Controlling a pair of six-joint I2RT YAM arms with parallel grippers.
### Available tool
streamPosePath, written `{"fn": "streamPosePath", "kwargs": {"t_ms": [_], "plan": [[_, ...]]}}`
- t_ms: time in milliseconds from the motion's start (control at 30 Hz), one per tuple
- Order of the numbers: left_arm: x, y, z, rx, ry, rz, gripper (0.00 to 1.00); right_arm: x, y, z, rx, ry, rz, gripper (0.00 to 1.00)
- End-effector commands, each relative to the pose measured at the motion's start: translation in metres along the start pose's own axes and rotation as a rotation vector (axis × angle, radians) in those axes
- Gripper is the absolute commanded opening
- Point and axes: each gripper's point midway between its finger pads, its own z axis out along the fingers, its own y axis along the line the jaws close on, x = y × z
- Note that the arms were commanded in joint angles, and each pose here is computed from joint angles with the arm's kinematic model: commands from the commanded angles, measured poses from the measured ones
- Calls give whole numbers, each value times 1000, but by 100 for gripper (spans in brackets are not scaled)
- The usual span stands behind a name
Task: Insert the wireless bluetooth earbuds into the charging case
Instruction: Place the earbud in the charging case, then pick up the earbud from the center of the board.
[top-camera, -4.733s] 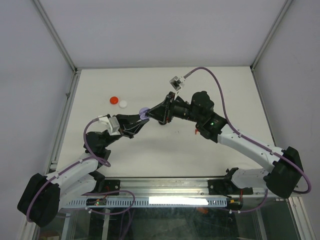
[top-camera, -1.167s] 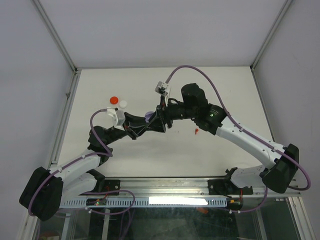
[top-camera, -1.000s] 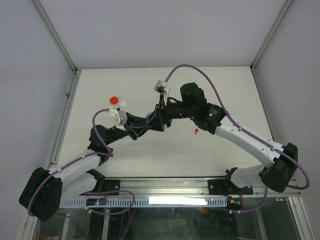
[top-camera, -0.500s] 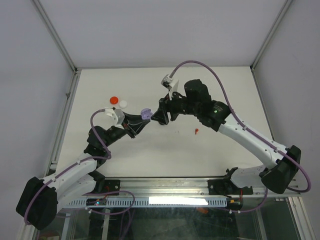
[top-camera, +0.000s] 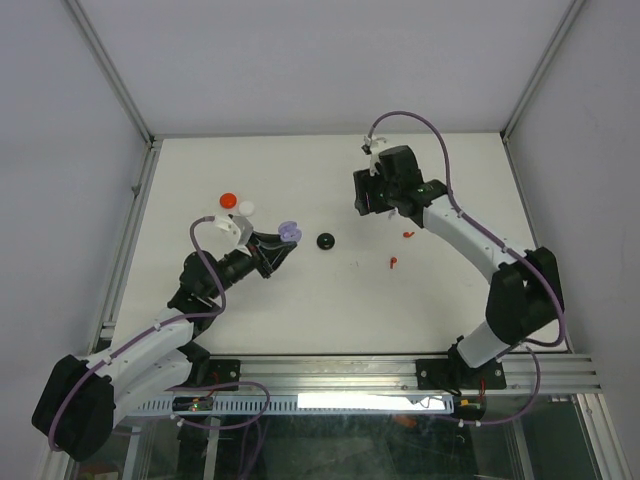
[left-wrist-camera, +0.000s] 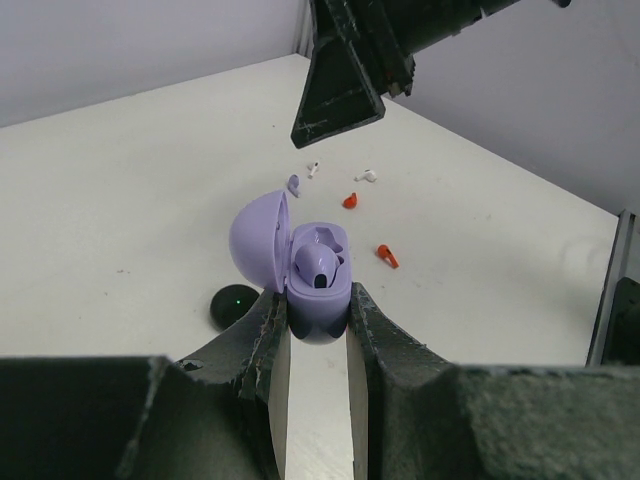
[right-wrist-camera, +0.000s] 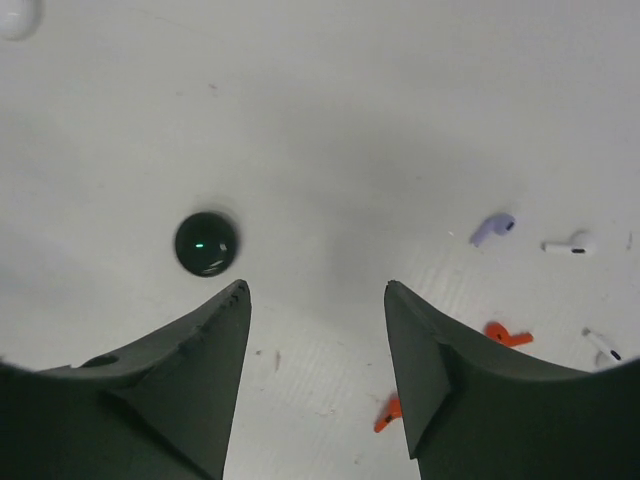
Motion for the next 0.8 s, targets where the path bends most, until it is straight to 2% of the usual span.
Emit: {"fn": "streamPosePath", "kwargs": {"t_ms": [0,200,333,467,600,767], "plan": [[-5,-3,2,0,-11,-13,0,-1,-55,19,193,-20,53,58],[3,-1,4,-3,22,-16,0,26,-121,52,324,55,186,53],[4,0,5,-2,29,-15,0,34,-145,69,381,91,228,48],[6,0,5,-3,36,-14,0,46,-157,85,411,174,249,44],[9,1,5,-9,50,-19,0,47,-154,97,381,175,251,39],[10,1,7,-5,58,-22,0,52,-151,102,364,202,270,38]]}}
